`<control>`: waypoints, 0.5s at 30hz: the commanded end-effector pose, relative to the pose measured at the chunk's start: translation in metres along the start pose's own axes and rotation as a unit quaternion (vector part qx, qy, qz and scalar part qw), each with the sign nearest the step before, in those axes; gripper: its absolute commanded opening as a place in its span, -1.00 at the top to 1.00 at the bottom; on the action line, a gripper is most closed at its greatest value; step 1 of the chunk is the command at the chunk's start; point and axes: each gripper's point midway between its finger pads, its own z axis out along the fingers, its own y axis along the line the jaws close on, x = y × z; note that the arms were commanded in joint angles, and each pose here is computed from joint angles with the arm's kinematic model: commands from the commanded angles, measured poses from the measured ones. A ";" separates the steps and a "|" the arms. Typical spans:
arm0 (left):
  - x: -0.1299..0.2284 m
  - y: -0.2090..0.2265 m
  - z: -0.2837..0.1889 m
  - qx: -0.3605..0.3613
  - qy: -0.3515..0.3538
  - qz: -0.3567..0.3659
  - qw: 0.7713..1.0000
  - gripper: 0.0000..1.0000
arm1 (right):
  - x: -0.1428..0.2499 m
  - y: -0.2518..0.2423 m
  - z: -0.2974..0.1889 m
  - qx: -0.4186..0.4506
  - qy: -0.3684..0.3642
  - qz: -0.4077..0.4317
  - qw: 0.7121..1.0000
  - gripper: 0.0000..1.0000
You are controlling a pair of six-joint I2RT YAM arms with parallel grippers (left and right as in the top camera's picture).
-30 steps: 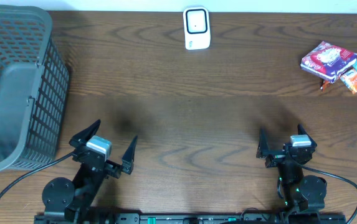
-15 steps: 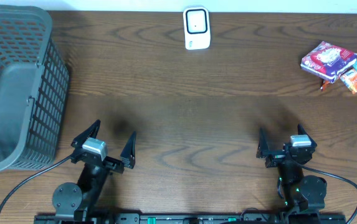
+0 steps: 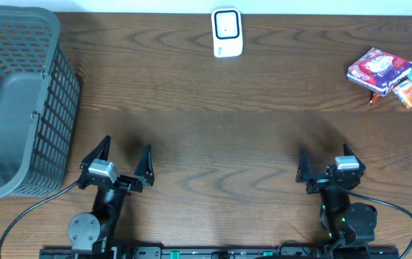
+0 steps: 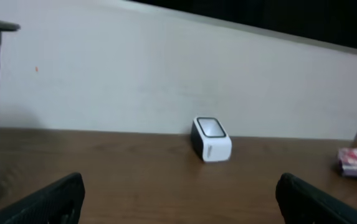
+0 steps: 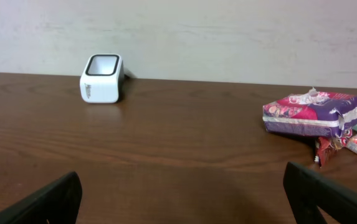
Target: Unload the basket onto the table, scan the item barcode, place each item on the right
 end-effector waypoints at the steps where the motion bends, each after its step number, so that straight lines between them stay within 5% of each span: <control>1: 0.003 0.007 0.000 -0.016 -0.006 -0.004 1.000 -0.96 | 0.000 0.000 0.000 0.001 -0.001 -0.005 1.000 -0.98; 15: 0.035 0.026 -0.004 -0.069 0.054 -0.056 0.995 -0.96 | 0.000 0.000 0.000 0.001 -0.001 -0.005 1.000 -0.98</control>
